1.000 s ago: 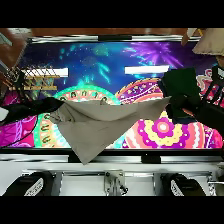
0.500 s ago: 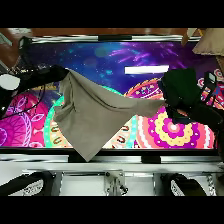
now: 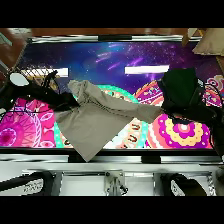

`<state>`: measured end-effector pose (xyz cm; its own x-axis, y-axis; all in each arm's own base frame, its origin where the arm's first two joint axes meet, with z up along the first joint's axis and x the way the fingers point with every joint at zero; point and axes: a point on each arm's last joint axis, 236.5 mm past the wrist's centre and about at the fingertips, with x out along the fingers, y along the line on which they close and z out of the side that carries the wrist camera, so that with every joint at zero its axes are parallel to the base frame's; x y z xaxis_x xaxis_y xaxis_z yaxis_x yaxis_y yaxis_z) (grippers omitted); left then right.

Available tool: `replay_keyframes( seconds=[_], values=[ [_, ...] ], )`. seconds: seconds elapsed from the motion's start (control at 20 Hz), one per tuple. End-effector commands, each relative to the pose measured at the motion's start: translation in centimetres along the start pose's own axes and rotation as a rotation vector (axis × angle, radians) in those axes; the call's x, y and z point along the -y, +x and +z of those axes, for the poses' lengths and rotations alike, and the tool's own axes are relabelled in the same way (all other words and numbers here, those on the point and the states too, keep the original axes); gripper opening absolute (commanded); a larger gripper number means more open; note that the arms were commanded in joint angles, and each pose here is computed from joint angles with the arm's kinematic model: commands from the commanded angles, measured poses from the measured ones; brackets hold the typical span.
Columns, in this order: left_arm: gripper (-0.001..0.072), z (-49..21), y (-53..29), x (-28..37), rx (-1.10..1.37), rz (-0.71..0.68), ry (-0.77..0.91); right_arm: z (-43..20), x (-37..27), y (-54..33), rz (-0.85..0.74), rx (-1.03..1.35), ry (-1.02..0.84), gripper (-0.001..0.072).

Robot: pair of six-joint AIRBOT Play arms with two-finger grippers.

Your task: Fold the shirts.

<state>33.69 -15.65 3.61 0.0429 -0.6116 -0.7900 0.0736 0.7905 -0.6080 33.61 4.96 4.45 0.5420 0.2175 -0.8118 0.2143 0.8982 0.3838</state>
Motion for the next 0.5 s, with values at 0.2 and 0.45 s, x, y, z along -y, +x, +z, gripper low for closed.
replay_keyframes(
  seconds=[0.2, 0.45],
  values=[
    [0.072, -15.7, 5.8, -3.3, -0.187, 0.011, -0.275, -1.4, 0.9, 0.0, -0.036, -0.061, -0.024, 0.0071],
    [0.072, -19.2, 8.1, -4.7, -0.171, -0.005, -0.389, -1.4, 0.9, 0.0, -0.036, -0.06, -0.024, 0.0071]
  ],
)
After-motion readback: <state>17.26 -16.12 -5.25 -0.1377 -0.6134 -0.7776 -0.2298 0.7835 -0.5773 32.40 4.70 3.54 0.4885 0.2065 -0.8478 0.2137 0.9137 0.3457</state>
